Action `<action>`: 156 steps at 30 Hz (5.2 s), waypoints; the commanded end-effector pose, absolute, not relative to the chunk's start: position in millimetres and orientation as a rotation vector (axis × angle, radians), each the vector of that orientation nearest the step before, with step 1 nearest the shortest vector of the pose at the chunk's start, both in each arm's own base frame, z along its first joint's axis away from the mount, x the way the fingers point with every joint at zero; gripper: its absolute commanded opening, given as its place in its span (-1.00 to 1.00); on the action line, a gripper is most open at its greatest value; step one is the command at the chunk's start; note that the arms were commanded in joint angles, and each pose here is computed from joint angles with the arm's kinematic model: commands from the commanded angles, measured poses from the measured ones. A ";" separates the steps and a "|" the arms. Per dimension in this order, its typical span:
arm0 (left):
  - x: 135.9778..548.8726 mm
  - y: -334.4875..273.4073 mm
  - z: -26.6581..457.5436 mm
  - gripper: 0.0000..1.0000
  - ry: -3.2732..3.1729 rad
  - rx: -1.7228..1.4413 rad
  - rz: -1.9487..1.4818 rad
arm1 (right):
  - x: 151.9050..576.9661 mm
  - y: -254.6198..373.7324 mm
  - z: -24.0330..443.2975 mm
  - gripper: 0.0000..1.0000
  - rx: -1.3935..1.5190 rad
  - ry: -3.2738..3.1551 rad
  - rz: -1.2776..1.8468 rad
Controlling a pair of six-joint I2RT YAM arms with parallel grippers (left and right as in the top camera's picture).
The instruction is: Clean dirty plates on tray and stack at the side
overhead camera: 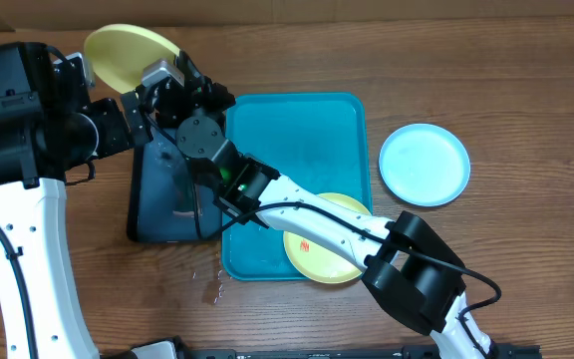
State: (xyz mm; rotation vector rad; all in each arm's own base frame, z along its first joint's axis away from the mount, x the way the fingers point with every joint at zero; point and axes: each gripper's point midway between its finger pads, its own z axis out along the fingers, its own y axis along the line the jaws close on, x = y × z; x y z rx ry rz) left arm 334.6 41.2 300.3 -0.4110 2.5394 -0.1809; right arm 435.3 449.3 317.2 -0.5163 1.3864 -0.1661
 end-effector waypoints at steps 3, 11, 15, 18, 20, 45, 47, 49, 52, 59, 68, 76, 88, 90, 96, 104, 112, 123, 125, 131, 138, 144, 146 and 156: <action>336.1 34.0 309.7 0.99 2.515 -0.388 -0.206 | 396.2 468.3 367.6 -0.92 -0.588 1.242 -0.212; 336.1 34.0 309.7 0.99 2.515 -0.388 -0.206 | 393.8 470.4 367.2 -0.92 -0.592 1.242 -0.208; 336.1 34.0 309.7 1.00 2.515 -0.388 -0.206 | 393.8 470.4 367.1 -0.92 -0.592 1.242 -0.208; 336.1 34.0 309.7 1.00 2.515 -0.388 -0.206 | 393.8 470.4 367.2 -0.92 -0.592 1.242 -0.207; 336.1 34.0 309.7 1.00 2.515 -0.388 -0.206 | 393.8 470.4 367.1 -0.92 -0.592 1.242 -0.208; 336.1 34.0 309.7 1.00 2.515 -0.388 -0.206 | 433.3 419.1 190.3 -0.92 -0.338 2.056 0.232; 336.1 34.0 309.7 1.00 2.515 -0.388 -0.206 | 437.9 409.4 179.7 -0.92 -0.244 2.130 0.300; 336.1 34.0 309.7 1.00 2.515 -0.388 -0.206 | 446.7 398.9 178.0 -0.92 -0.164 2.160 0.347; 336.1 34.0 309.7 1.00 2.515 -0.388 -0.206 | 462.5 376.5 189.2 -0.92 -0.084 2.162 0.369; 336.1 34.0 309.7 1.00 2.515 -0.388 -0.206 | 487.3 283.3 213.0 -0.92 0.124 2.251 0.364; 336.1 34.0 309.7 0.99 2.515 -0.388 -0.206 | 486.5 146.7 173.6 -0.92 0.397 2.543 0.355; 336.1 34.0 309.7 0.99 2.515 -0.388 -0.206 | 454.8 13.5 145.7 -0.92 0.860 2.667 0.212; 336.1 34.0 309.7 0.99 2.515 -0.388 -0.206 | 387.7 -46.3 110.4 -0.92 1.163 2.833 0.084; 336.1 34.0 309.7 1.00 2.515 -0.388 -0.206 | 382.1 -43.8 101.6 -0.92 1.166 2.856 0.076; 336.1 34.0 309.7 0.99 2.515 -0.388 -0.206 | 362.2 -39.4 80.0 -0.92 1.186 2.926 0.044; 336.1 34.0 309.7 1.00 2.515 -0.388 -0.206 | 343.3 -38.7 63.3 -0.92 1.209 2.982 0.003; 336.1 34.0 309.7 1.00 2.515 -0.388 -0.206 | 333.6 -37.4 61.3 -0.92 1.221 3.016 -0.013; 336.1 34.0 309.7 0.99 2.515 -0.388 -0.206 | 325.3 -39.5 62.2 -0.42 1.220 3.045 -0.055; 336.1 34.0 309.7 1.00 2.515 -0.388 -0.206 | 325.9 -39.5 62.1 0.16 1.219 3.043 -0.053; 336.1 34.0 309.7 1.00 2.515 -0.388 -0.206 | 322.5 -27.0 63.0 0.67 1.159 3.098 0.004; 336.1 34.0 309.7 1.00 2.515 -0.388 -0.206 | 303.0 27.6 71.0 0.76 0.869 3.310 0.250; 336.1 34.0 309.7 1.00 2.515 -0.388 -0.206 | 282.2 62.0 75.5 0.76 0.625 3.438 0.202; 336.1 34.0 309.7 1.00 2.515 -0.388 -0.206 | 276.0 71.5 76.8 0.76 0.545 3.470 0.188; 336.1 34.0 309.7 0.99 2.515 -0.388 -0.206 | 251.7 105.5 70.4 0.76 0.317 3.548 0.111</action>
